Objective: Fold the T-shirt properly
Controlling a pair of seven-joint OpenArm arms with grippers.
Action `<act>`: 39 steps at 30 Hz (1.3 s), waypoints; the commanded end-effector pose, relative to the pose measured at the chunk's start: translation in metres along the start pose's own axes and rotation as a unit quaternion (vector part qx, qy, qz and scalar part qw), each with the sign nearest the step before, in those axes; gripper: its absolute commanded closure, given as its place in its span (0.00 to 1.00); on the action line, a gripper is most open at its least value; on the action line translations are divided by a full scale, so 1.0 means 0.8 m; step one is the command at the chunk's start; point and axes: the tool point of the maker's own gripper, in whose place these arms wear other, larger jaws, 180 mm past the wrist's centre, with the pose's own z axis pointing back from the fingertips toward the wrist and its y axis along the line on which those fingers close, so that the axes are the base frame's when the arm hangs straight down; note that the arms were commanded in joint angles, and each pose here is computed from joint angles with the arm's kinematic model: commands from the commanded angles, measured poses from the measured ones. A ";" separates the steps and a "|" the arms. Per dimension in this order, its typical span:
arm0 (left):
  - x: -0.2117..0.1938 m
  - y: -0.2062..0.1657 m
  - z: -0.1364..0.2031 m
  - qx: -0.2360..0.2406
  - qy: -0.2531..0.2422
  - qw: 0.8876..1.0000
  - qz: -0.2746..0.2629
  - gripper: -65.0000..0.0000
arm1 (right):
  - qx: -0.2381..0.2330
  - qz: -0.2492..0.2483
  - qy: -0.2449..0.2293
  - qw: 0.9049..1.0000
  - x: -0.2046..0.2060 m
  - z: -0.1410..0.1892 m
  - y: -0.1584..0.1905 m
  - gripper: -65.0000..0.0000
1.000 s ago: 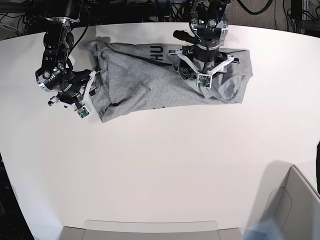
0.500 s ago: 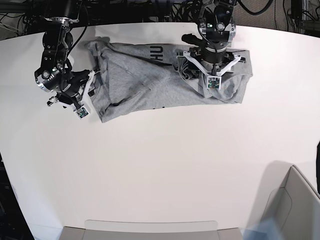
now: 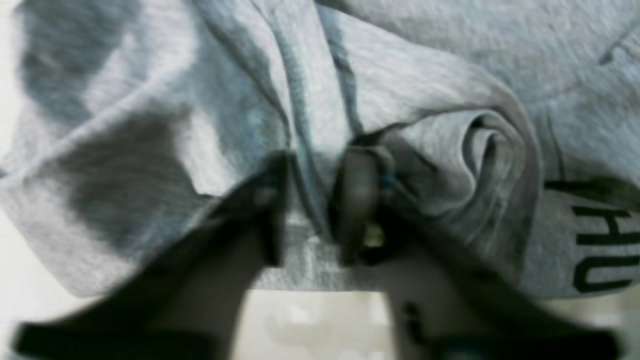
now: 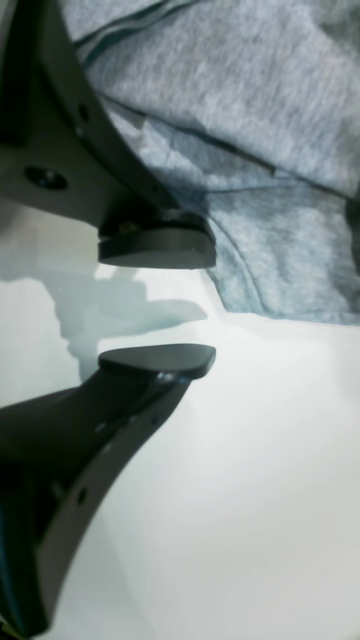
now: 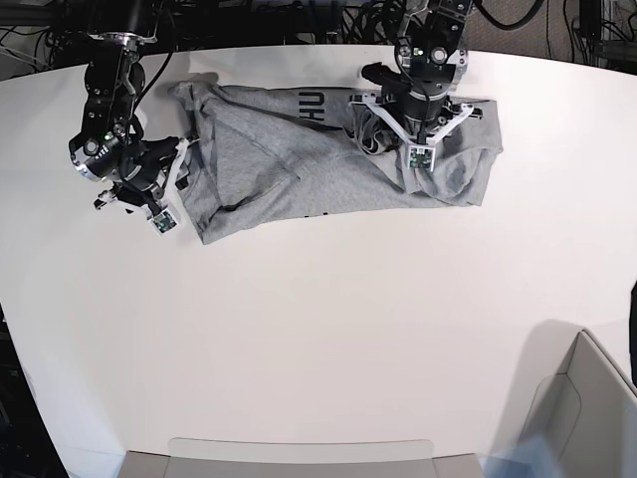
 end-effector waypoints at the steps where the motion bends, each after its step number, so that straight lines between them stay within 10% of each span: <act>1: 0.017 0.002 0.007 0.003 -0.028 1.000 0.005 0.93 | -0.009 0.008 -0.021 1.000 0.015 0.008 -0.009 0.62; 15: -0.035 -0.120 0.055 -0.137 -0.009 0.986 -0.096 1.00 | -0.007 0.006 -0.027 1.000 0.020 0.007 -0.008 0.62; 39: -0.033 -0.103 0.063 -0.065 -0.015 0.997 0.027 0.77 | 0.004 -0.002 -0.021 1.000 0.014 -0.003 -0.005 0.62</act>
